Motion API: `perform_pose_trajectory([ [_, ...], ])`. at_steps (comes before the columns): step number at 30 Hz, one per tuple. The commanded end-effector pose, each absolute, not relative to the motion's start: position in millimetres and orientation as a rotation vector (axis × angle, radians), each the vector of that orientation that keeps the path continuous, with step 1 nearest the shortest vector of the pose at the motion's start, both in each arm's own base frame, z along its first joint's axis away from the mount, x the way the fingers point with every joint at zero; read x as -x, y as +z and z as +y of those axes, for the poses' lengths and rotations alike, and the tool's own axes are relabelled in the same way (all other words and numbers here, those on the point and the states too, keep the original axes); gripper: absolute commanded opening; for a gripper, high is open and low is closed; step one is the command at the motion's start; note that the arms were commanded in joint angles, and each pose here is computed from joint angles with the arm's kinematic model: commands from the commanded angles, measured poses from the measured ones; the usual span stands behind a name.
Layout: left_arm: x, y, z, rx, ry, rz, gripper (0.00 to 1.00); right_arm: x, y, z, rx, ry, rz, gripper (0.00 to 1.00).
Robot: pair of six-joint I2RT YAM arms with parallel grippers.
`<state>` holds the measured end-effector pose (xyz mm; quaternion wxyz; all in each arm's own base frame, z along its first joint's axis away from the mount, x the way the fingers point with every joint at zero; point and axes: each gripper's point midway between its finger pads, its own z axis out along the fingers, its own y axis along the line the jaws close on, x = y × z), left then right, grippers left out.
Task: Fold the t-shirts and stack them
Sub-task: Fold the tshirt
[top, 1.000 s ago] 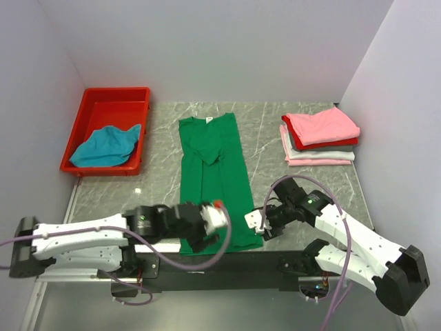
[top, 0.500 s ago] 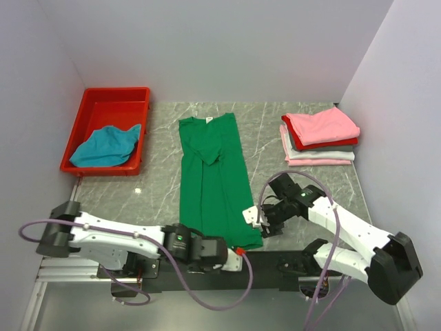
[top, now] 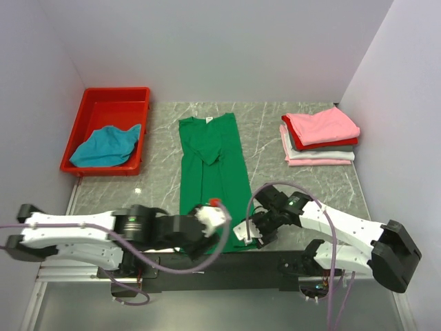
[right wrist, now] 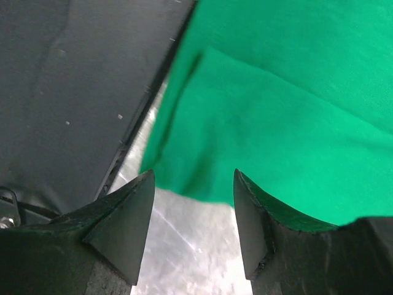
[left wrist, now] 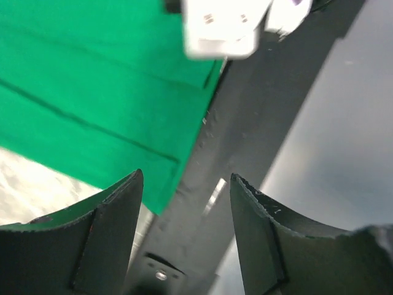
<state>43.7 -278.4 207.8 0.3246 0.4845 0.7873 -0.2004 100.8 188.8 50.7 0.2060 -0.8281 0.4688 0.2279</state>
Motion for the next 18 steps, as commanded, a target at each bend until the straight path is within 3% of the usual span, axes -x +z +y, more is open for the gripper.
perform_pose_trajectory([
  [1,-34.9,204.7,-265.2,-1.028,-0.722,2.150,0.64,-96.5,39.7,193.5,2.344,0.613,1.289,0.61],
  [5,-39.1,217.2,-256.9,-0.837,-0.863,2.117,0.68,-90.2,26.5,195.5,2.399,0.590,1.300,0.59],
  [14,-66.4,196.7,-223.7,-0.293,-0.812,2.260,0.82,-86.5,14.8,195.1,2.445,0.537,1.327,0.58],
  [18,-81.4,188.3,-211.4,-0.008,-0.777,2.289,0.88,-91.9,40.0,199.0,2.367,0.587,1.350,0.58],
])
